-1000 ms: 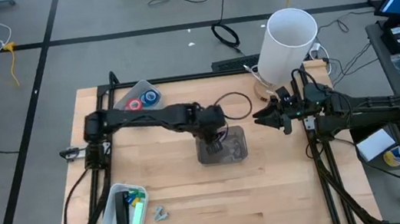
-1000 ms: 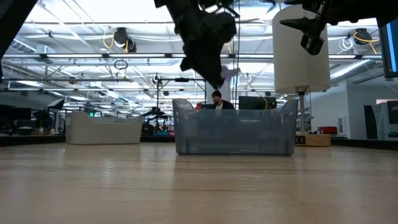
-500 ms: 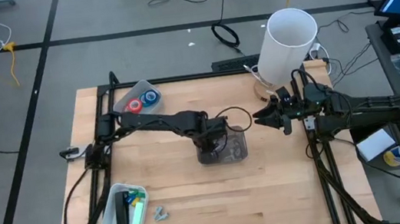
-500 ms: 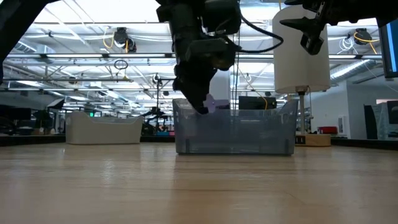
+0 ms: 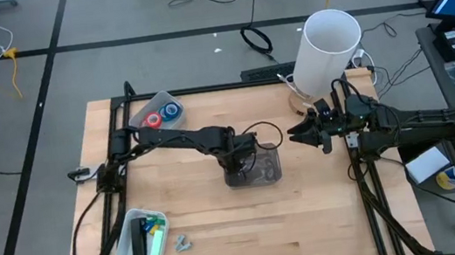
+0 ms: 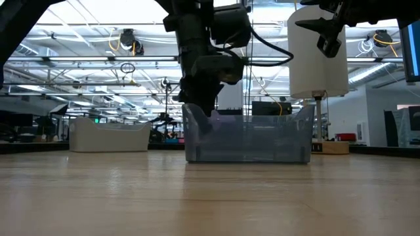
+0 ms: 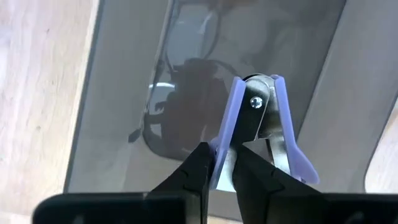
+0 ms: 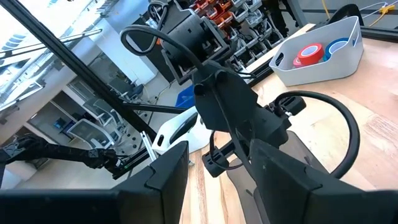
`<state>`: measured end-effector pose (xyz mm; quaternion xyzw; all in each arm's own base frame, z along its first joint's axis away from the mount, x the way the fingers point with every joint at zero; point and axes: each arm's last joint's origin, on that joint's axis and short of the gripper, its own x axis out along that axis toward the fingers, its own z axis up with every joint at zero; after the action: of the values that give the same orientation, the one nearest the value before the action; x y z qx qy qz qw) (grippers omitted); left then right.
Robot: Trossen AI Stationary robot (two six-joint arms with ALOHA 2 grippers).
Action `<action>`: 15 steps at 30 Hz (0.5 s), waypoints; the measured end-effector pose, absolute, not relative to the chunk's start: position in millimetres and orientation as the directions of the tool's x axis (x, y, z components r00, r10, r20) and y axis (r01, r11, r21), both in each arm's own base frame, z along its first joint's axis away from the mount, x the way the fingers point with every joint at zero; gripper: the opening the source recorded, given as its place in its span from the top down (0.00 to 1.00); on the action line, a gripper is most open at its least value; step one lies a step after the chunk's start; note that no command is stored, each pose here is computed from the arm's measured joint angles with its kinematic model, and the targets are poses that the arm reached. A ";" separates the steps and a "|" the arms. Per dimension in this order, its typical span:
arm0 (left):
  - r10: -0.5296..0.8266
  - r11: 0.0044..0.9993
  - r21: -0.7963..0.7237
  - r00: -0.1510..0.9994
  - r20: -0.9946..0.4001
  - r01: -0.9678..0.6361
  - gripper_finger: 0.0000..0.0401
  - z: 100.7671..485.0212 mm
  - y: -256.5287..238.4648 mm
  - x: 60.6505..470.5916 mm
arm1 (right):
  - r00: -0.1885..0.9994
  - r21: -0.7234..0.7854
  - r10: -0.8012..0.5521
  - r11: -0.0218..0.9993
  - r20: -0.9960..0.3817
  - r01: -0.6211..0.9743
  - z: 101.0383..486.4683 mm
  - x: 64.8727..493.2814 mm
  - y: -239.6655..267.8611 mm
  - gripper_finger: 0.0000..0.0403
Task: Pick and place Stapler, Stapler remover, tape
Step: Put the violet stapler remover into the black bin
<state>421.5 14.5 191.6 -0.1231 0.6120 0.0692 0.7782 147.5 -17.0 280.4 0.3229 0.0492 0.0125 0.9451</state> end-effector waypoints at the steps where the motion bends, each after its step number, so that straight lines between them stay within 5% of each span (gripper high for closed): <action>1: -0.042 0.961 -0.109 0.253 -0.967 -0.255 0.85 191.8 14.6 422.6 | 0.995 0.612 0.055 0.791 -0.085 0.008 280.4 147.5 -17.0 0.59; 15: -0.050 0.955 -0.125 0.270 -0.962 -0.270 0.81 171.6 15.5 433.4 | 0.995 0.614 0.056 0.789 -0.085 0.008 280.4 147.5 -17.0 0.59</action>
<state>433.4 15.5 171.6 -0.1331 0.6001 0.0700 0.7857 147.5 -17.0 280.4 0.3243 0.0491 0.0125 0.9446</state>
